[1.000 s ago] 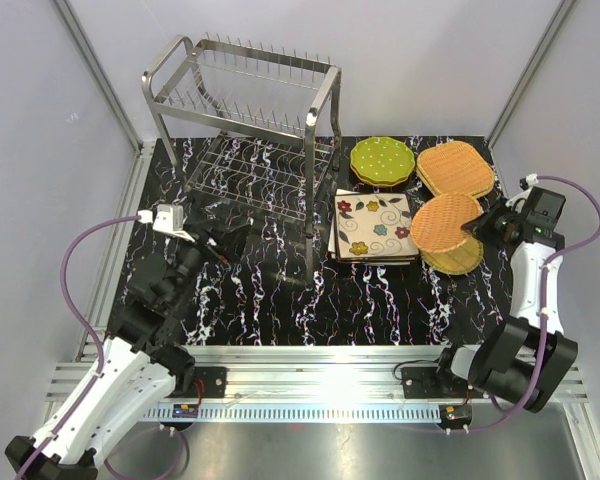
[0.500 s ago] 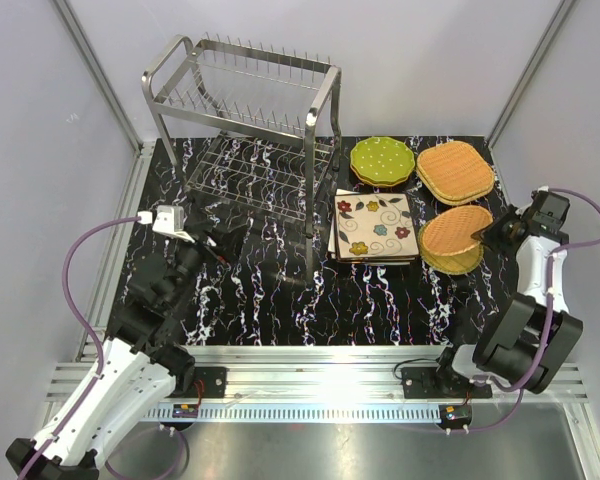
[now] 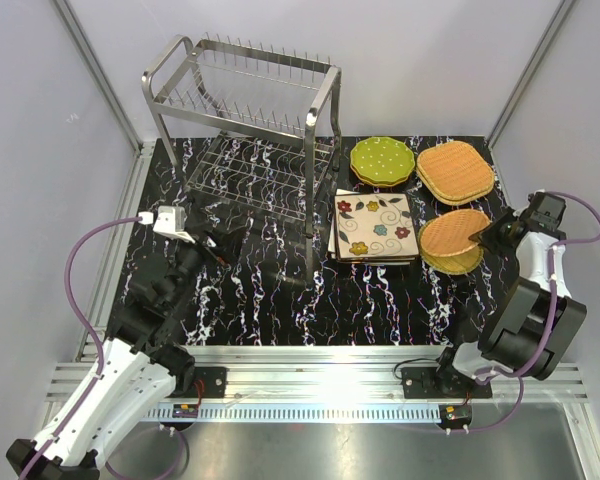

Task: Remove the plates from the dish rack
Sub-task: Place the plate on the table

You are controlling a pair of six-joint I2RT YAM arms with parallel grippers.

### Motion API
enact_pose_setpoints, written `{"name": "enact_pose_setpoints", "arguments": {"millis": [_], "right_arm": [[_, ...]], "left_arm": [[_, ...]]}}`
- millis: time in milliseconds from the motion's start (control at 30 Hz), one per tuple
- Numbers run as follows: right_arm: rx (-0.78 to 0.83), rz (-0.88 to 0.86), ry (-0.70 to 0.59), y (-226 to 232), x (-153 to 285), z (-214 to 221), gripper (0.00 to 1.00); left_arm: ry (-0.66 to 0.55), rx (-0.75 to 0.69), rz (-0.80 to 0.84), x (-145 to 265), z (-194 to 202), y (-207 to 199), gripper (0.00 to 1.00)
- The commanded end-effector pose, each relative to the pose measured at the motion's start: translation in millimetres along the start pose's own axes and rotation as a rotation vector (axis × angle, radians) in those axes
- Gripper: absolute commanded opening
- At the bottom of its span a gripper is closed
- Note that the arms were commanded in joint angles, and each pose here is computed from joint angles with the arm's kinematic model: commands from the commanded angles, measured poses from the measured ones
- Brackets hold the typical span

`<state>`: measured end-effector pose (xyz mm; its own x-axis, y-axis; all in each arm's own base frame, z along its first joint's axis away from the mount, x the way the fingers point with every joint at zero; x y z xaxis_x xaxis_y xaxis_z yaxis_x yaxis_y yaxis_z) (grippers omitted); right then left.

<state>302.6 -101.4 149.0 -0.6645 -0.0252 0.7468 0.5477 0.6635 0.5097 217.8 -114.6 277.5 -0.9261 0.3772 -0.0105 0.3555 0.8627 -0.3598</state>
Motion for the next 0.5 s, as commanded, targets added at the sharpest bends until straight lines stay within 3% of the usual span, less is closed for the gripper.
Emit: {"name": "enact_pose_setpoints", "arguments": {"millis": [0,167,467], "right_arm": [[0.011,-0.050,-0.016,4.0,-2.8,-5.7,0.15],[0.015,-0.033,0.008,-2.9,-5.9,-0.6,0.24],[0.046,-0.005,0.024,-13.0,-7.0,2.1,0.62]], "left_arm": [[-0.053,-0.019,-0.013,1.5,-12.9,1.3,0.99],[-0.052,-0.015,-0.015,1.4,-12.4,1.9,0.99],[-0.054,-0.011,-0.016,1.9,-12.5,2.0,0.99]]}}
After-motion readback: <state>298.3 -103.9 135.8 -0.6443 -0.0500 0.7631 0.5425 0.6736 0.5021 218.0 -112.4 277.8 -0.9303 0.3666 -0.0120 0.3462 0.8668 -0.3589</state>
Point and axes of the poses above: each gripper's point midway between its finger pads, its own x axis back along the fingers, its own y axis along the line the jaws close on, z = x × y, the point moved 4 cm from there along x, back along the fingers, and after that the axes turned 1 degree about -x, right-handed, at the moved point
